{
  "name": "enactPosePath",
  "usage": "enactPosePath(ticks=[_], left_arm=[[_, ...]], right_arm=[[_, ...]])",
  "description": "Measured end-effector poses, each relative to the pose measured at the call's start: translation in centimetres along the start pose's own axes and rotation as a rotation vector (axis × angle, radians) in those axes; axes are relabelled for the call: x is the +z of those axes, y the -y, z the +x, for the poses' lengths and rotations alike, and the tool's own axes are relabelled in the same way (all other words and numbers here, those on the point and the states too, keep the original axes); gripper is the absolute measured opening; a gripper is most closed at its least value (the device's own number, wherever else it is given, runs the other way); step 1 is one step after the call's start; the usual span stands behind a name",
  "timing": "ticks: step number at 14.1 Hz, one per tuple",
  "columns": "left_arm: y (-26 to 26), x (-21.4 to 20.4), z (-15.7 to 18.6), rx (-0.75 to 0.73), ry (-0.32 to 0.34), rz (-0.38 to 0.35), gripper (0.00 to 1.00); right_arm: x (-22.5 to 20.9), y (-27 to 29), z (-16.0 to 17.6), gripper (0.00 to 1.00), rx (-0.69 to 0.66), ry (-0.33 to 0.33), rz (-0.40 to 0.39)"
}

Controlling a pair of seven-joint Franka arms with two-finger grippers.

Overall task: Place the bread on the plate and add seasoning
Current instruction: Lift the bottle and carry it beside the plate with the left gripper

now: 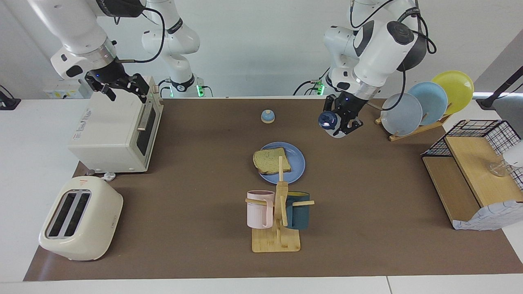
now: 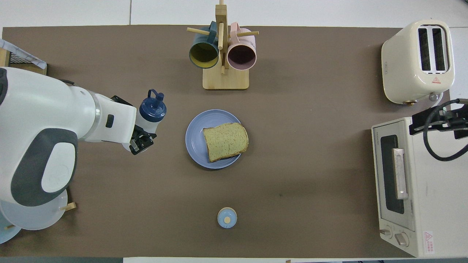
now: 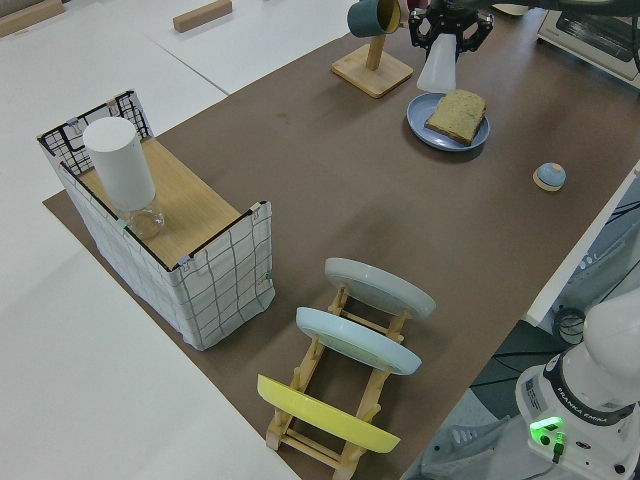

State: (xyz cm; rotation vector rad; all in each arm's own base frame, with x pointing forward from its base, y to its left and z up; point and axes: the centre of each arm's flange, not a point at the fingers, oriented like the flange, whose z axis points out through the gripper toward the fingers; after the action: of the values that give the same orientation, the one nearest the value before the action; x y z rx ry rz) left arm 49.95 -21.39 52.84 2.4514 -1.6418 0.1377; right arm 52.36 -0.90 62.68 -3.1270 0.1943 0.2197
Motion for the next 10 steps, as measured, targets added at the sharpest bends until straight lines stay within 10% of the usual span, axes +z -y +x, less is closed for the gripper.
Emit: enactPosePath(ticks=[10], left_arm=[[-4.5,1.1,0.8,0.285,0.108,-0.038,0.45]], right_arm=[[-0.4,-1.2,0.1,1.00,0.023,-0.021,0.006]])
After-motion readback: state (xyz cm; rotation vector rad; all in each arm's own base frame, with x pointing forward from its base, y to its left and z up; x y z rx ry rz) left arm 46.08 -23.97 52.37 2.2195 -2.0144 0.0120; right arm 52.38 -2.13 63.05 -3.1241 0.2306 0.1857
